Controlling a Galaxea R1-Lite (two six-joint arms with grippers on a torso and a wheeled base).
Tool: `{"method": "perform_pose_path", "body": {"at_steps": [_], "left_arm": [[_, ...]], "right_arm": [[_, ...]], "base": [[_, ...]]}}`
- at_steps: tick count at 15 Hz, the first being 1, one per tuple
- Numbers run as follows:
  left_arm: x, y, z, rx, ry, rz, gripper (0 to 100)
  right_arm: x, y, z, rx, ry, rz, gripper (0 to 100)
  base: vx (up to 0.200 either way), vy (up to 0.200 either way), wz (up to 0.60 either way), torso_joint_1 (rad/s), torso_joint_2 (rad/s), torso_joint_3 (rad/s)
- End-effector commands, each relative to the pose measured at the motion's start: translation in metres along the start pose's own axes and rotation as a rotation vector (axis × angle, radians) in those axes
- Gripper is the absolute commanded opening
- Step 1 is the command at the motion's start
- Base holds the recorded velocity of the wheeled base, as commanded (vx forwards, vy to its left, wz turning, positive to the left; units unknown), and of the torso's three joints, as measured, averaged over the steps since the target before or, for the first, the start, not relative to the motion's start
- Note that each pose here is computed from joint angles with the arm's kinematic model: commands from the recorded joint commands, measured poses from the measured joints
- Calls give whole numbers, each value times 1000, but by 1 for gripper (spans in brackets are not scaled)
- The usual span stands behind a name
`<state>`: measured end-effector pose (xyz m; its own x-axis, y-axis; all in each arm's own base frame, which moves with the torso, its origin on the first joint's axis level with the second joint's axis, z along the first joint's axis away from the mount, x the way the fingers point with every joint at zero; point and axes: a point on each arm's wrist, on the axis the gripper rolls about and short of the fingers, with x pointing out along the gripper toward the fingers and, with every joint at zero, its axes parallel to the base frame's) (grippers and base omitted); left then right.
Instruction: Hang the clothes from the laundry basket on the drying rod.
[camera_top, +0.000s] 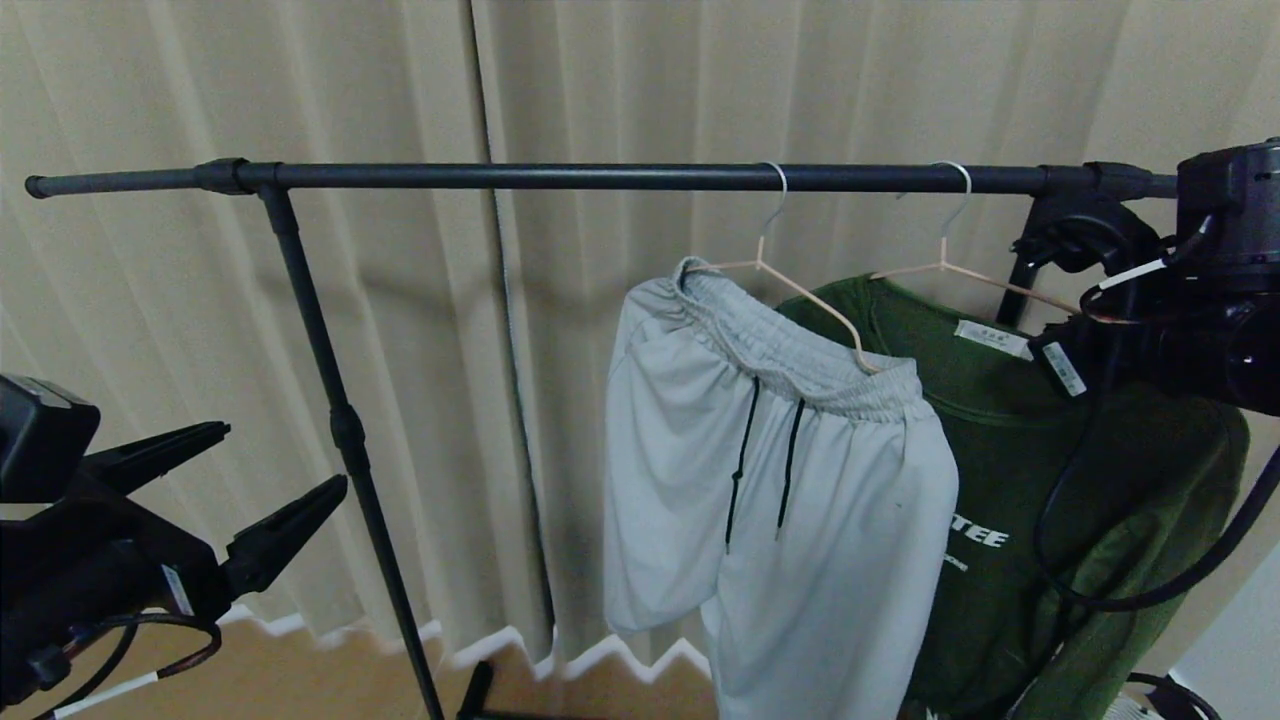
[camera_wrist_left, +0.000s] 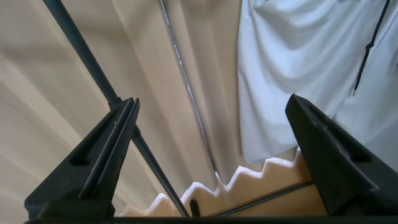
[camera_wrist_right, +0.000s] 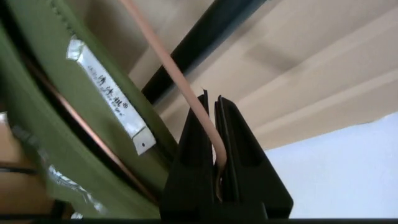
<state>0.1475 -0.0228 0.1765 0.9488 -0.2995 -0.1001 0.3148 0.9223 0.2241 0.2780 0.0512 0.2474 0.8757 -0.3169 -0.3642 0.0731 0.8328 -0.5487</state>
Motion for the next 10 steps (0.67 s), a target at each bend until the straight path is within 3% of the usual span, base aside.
{"method": "perform_pose_path", "body": {"at_steps": [1, 4, 5, 10], "left_arm": [[0, 0, 0, -2, 0, 3, 100], [-1, 1, -2, -8, 7, 6, 100], [-1, 1, -3, -12, 9, 15, 100], [-5, 10, -7, -28, 26, 80, 100]], "right_arm": [[-10, -2, -9, 41, -10, 19, 100], [-23, 1, -23, 154, -45, 187, 100], [-36, -2, -28, 176, -95, 281, 100], [-57, -2, -51, 236, -338, 377, 100]], "base": [[0, 0, 0, 0, 0, 0], [0, 0, 0, 0, 0, 0], [0, 0, 0, 0, 0, 0], [0, 0, 0, 0, 0, 0]]}}
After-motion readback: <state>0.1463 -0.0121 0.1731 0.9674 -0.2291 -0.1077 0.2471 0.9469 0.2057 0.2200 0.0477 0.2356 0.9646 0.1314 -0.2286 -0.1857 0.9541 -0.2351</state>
